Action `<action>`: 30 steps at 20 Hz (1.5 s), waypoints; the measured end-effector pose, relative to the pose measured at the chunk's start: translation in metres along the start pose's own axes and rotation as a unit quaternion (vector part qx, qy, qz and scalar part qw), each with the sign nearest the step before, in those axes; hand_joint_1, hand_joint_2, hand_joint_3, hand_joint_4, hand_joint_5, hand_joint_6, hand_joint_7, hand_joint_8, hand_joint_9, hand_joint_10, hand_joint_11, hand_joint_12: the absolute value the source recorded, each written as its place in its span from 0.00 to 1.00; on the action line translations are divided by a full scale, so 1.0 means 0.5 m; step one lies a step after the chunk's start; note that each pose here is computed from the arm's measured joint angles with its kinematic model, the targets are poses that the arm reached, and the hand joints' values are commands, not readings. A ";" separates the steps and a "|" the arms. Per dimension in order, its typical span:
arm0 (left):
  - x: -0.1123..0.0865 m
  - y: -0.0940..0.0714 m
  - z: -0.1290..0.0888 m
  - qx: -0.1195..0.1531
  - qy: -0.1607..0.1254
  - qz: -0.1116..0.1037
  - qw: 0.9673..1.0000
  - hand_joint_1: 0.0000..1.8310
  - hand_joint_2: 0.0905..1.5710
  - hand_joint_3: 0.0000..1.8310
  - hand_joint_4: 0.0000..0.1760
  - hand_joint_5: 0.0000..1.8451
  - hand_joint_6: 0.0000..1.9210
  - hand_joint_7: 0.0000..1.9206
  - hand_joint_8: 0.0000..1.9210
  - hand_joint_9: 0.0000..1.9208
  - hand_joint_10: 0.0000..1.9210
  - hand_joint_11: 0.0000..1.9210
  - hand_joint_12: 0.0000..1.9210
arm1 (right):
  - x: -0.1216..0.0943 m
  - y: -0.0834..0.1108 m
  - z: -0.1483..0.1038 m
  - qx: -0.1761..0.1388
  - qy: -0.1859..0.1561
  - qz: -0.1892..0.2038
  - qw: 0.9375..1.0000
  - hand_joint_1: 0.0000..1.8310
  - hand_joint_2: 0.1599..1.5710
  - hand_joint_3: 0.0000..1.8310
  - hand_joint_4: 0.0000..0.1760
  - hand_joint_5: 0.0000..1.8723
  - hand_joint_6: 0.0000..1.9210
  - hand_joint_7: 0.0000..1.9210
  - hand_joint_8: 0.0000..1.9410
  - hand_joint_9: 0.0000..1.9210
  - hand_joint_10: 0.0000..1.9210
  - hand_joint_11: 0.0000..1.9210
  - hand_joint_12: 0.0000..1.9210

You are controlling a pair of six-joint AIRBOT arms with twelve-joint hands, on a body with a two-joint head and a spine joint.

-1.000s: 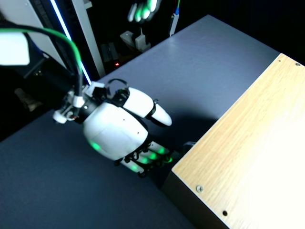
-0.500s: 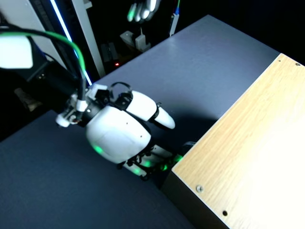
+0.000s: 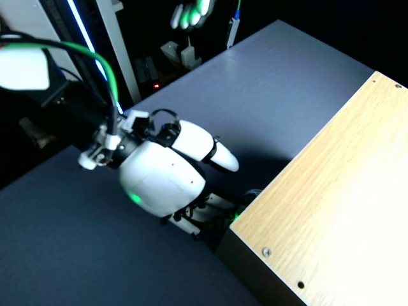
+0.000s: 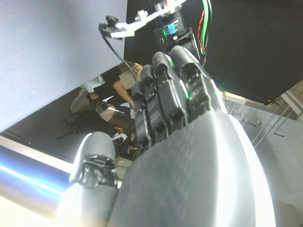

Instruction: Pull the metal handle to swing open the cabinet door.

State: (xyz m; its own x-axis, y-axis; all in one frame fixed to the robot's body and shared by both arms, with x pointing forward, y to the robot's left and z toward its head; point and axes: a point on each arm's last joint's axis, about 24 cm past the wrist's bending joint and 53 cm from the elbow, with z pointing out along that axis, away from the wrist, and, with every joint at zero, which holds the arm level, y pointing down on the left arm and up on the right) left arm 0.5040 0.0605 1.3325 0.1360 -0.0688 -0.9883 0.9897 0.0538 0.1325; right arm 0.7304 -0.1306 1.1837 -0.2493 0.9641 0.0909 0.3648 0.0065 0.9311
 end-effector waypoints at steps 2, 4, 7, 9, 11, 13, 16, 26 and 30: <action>0.000 0.000 0.000 0.000 0.000 0.000 1.000 0.00 0.96 0.00 0.00 0.20 0.00 0.21 0.00 0.20 0.00 0.02 0.40 | 0.003 0.000 0.000 0.000 0.002 -0.001 1.000 0.00 1.00 0.04 0.00 0.19 0.01 0.20 0.01 0.18 0.01 0.00 0.47; 0.000 0.000 0.000 0.000 0.000 0.000 1.000 0.00 0.96 0.00 0.00 0.20 0.00 0.21 0.00 0.20 0.00 0.01 0.42 | 0.005 -0.001 0.000 0.000 0.003 -0.001 1.000 0.00 1.00 0.06 0.00 0.21 0.01 0.22 0.01 0.19 0.01 0.00 0.50; 0.000 0.000 0.000 0.000 0.000 0.000 1.000 0.00 0.95 0.00 0.00 0.20 0.00 0.22 0.00 0.20 0.00 0.01 0.42 | 0.011 -0.004 -0.003 0.002 0.003 0.002 1.000 0.00 1.00 0.07 0.00 0.22 0.01 0.22 0.00 0.20 0.00 0.00 0.52; 0.000 0.000 0.000 0.000 0.000 0.000 1.000 0.00 0.96 0.00 0.00 0.19 0.00 0.21 0.00 0.20 0.00 0.00 0.42 | 0.016 -0.007 -0.007 0.004 0.004 0.016 1.000 0.00 1.00 0.07 0.00 0.22 0.00 0.22 0.00 0.20 0.00 0.00 0.52; 0.000 0.000 0.000 0.000 0.000 0.000 1.000 0.00 0.96 0.00 0.00 0.18 0.00 0.21 0.00 0.20 0.00 0.00 0.42 | 0.017 -0.009 -0.009 0.005 0.004 0.019 1.000 0.00 1.00 0.06 0.00 0.22 0.00 0.22 0.00 0.20 0.00 0.00 0.52; 0.000 0.000 0.000 0.000 0.000 0.000 1.000 0.00 0.96 0.00 0.00 0.19 0.00 0.21 0.00 0.20 0.00 0.01 0.43 | 0.018 -0.010 -0.010 0.005 0.004 0.018 1.000 0.00 1.00 0.06 0.00 0.22 0.00 0.22 0.00 0.20 0.00 0.00 0.53; 0.000 0.000 0.000 0.000 0.000 0.000 1.000 0.00 0.96 0.00 0.00 0.20 0.01 0.22 0.00 0.20 0.00 0.02 0.43 | 0.023 -0.013 -0.017 0.006 0.007 0.017 1.000 0.00 1.00 0.06 0.00 0.22 0.00 0.23 0.00 0.20 0.00 0.00 0.51; 0.000 0.000 0.000 0.000 0.000 0.000 1.000 0.00 0.96 0.00 0.00 0.22 0.00 0.23 0.00 0.22 0.00 0.03 0.41 | 0.045 -0.038 -0.041 0.016 0.023 0.011 1.000 0.00 1.00 0.06 0.00 0.23 0.00 0.24 0.00 0.22 0.00 0.00 0.53; 0.000 0.000 0.000 0.000 0.000 0.000 1.000 0.00 0.96 0.00 0.00 0.21 0.00 0.23 0.00 0.21 0.00 0.02 0.43 | 0.057 -0.048 -0.053 0.020 0.030 0.007 0.999 0.00 1.00 0.06 0.00 0.22 0.00 0.23 0.00 0.21 0.00 0.00 0.52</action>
State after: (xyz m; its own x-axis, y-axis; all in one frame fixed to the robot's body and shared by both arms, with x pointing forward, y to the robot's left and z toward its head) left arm 0.5038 0.0605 1.3325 0.1360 -0.0689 -0.9883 0.9898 0.0531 0.1325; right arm 0.6910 -0.1103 1.1732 -0.2975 0.9464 0.1256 0.4030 0.0052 0.9152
